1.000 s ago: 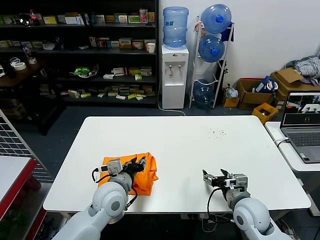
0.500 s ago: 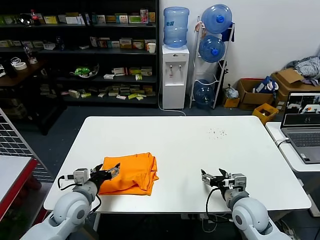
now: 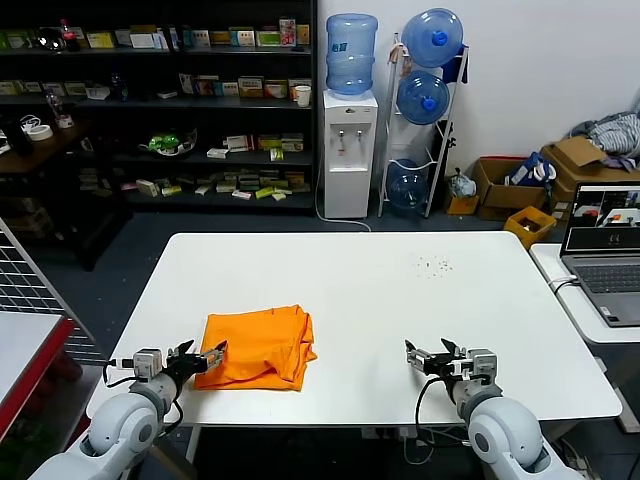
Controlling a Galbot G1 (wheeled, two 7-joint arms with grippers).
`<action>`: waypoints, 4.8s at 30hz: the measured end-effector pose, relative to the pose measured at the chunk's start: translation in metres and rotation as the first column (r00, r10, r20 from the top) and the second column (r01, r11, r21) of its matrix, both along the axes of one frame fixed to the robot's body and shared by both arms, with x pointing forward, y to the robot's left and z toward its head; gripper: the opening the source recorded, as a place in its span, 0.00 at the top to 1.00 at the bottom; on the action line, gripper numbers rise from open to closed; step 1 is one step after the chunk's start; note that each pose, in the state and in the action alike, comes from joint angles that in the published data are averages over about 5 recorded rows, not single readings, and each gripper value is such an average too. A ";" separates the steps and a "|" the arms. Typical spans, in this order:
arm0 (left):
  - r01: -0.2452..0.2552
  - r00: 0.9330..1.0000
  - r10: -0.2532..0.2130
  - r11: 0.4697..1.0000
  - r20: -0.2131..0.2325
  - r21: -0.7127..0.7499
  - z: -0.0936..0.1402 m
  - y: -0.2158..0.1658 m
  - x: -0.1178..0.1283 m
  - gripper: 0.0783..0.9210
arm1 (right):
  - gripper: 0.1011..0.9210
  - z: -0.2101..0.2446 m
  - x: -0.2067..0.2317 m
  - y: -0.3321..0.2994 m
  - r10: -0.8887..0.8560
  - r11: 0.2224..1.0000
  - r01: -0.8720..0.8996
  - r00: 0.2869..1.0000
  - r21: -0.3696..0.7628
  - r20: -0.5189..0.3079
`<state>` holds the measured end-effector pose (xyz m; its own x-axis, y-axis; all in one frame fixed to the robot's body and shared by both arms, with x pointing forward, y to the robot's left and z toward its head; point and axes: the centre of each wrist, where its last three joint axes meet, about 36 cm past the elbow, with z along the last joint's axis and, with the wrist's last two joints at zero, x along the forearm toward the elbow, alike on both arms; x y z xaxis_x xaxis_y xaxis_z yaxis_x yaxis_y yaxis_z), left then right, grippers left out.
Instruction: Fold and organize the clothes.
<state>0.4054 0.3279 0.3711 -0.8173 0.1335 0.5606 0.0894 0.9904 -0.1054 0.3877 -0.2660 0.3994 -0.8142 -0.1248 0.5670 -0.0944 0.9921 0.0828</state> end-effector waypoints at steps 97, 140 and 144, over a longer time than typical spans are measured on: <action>-0.111 0.992 0.115 0.991 -0.043 0.079 0.154 0.020 0.018 0.98 | 0.12 -0.007 -0.003 0.000 -0.051 0.999 0.052 0.996 -0.007 0.067; 0.031 0.996 -0.065 0.908 -0.068 -0.418 0.078 -0.323 0.071 0.58 | 0.12 -0.004 -0.043 -0.037 0.006 0.999 0.000 0.983 -0.032 0.186; 0.051 0.999 -0.043 0.908 0.030 -0.415 0.065 -0.286 0.049 0.44 | 0.12 -0.008 -0.053 -0.054 0.043 0.999 -0.035 0.971 -0.036 0.236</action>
